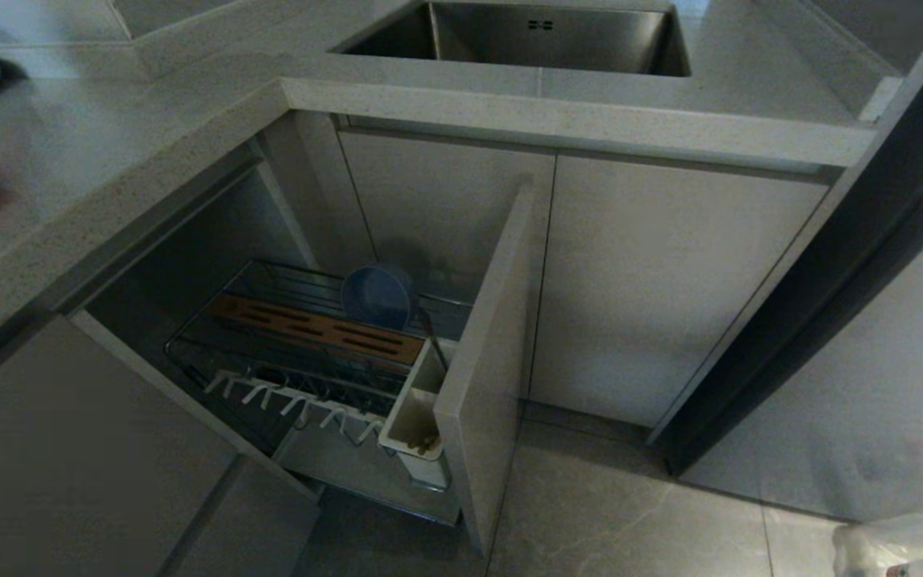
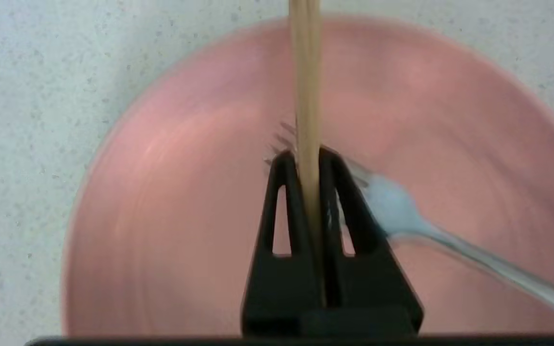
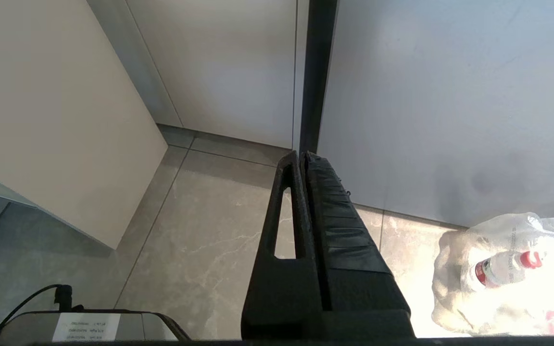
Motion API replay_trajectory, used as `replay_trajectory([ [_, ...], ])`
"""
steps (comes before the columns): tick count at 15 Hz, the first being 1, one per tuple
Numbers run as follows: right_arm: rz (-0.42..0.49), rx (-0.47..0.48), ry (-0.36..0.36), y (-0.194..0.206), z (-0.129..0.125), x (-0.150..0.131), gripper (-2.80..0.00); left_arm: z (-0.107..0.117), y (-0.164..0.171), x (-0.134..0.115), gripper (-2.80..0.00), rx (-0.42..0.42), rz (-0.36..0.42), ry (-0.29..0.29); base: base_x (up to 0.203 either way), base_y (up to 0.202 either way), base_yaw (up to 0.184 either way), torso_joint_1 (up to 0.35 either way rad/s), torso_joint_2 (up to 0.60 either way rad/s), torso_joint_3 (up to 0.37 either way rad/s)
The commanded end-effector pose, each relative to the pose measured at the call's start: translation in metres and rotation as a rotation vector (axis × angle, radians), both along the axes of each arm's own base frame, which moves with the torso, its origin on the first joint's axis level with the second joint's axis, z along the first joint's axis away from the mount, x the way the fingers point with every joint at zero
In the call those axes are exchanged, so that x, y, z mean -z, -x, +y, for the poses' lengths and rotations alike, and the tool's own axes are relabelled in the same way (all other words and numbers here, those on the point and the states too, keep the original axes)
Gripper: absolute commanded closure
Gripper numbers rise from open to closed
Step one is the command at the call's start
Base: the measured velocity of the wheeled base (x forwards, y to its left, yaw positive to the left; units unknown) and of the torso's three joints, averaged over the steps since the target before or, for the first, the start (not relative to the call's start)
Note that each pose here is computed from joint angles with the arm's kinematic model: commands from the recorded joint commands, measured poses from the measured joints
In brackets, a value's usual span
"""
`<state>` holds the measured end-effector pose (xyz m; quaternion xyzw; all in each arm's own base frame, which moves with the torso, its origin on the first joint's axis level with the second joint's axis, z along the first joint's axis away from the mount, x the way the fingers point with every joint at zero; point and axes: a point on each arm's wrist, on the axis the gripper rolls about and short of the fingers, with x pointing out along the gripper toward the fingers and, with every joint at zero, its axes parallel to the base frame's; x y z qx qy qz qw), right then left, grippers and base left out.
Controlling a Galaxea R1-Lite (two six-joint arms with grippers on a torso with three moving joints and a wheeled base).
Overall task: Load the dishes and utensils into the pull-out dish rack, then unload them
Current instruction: Pick up the chopsticks and place it in the cupboard
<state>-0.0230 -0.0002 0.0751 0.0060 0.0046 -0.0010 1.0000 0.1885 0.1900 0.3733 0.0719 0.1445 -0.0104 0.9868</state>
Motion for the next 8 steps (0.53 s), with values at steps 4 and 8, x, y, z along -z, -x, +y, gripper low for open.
replay_trajectory([
  [4, 0.000, 0.000, 0.000, 0.000, 0.000, 0.000, 0.00, -0.006, 0.005, -0.004, 0.00, 0.005, -0.009, -0.012, 0.000, 0.000, 0.000, 0.000, 0.00, 0.000],
  [8, 0.000, 0.000, 0.000, 0.000, 0.000, 0.000, 0.00, -0.013, 0.011, -0.012, 0.00, 0.006, -0.033, -0.038, 0.000, 0.000, 0.000, 0.000, 0.00, 0.000],
])
